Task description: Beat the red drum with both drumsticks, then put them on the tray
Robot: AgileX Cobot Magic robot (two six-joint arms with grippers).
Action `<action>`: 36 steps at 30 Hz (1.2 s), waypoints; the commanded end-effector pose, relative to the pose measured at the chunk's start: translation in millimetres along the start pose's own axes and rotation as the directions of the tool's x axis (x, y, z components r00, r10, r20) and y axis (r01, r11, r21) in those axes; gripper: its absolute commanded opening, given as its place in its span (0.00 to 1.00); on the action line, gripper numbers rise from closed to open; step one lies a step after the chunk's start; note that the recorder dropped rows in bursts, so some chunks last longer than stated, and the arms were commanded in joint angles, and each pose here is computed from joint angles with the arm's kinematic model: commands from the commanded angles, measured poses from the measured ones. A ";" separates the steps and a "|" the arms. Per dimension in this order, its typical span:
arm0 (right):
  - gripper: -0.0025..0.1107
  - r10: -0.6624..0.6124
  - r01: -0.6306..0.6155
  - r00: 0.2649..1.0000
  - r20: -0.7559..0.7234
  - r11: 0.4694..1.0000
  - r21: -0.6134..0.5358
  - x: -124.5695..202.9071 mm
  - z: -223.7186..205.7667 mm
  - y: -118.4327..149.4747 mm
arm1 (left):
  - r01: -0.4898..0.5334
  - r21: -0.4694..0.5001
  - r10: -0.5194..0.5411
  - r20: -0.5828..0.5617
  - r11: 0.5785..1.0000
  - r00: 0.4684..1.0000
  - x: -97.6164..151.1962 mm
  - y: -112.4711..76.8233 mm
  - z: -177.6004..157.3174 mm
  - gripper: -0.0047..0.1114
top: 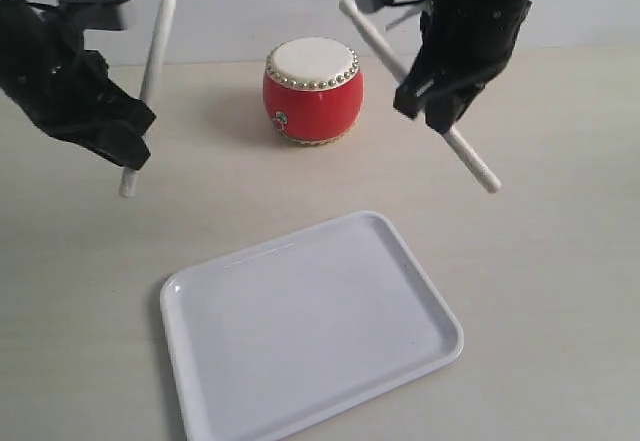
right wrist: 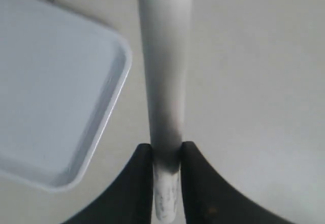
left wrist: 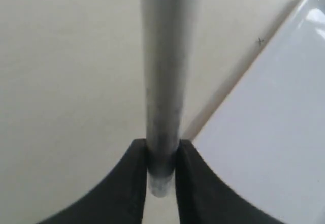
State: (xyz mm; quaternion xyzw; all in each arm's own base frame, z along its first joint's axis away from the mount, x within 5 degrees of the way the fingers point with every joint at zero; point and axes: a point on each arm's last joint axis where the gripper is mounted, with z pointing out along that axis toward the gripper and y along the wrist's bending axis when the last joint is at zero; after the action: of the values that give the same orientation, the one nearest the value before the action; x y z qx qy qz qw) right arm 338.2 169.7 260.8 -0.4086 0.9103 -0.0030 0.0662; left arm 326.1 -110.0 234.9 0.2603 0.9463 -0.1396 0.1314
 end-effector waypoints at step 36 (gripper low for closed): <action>0.02 -0.795 0.824 0.559 -0.234 0.501 0.265 -23.6 104.6 168.7 | 0.111 -0.080 -0.074 0.367 0.991 0.927 59.1 -19.1 -48.0 0.04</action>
State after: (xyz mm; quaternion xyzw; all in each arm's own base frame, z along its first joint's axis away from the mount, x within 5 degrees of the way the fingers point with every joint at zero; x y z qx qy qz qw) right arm 242.4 304.1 151.6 -0.7596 0.6073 -0.2123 0.0950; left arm 258.6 -83.3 262.2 0.1843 0.9249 -0.1410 0.3012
